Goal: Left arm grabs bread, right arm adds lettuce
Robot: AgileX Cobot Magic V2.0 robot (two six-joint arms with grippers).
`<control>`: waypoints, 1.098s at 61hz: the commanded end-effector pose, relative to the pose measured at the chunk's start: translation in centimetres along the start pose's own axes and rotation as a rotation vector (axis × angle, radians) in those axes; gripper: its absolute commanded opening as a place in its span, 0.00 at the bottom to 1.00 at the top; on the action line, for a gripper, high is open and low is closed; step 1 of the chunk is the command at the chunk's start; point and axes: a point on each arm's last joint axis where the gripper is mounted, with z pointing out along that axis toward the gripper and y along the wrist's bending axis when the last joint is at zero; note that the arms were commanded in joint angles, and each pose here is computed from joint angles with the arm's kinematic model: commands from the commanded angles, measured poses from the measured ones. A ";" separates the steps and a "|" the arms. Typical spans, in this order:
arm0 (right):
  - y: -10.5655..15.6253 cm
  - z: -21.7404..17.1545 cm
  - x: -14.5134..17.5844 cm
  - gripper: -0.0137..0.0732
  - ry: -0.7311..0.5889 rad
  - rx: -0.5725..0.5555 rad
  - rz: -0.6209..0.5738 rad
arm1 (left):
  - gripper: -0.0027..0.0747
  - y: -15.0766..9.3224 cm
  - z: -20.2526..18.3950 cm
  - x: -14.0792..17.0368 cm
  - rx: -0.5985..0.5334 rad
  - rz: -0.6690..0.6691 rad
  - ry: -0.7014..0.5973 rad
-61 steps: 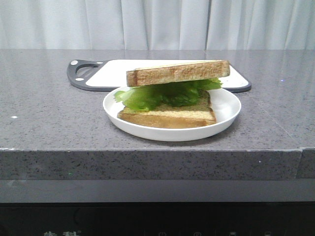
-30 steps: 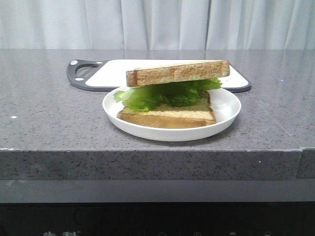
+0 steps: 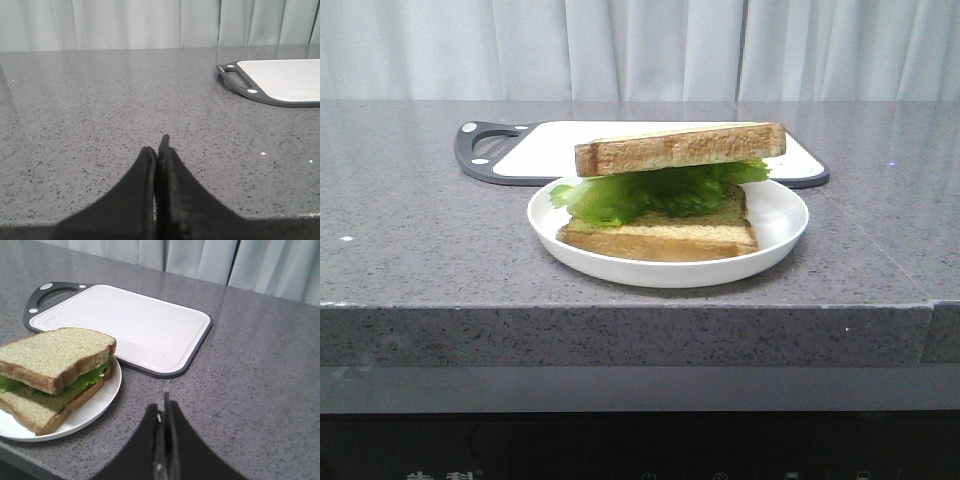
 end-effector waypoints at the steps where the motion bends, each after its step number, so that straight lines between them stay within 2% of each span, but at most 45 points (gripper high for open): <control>1: -0.4 -0.2 -1.5 0.08 -0.096 0.038 -0.001 | 0.01 0.0 -0.2 -0.7 -0.005 -0.020 -0.099; 54: -0.4 -0.2 -1.4 0.08 -0.101 0.041 -0.006 | 0.01 0.0 -0.2 -0.7 -0.005 -0.020 -0.099; 67: -1.1 -0.1 0.4 0.08 -0.142 0.132 0.038 | 0.01 0.0 -0.2 -0.7 -0.005 -0.020 -0.099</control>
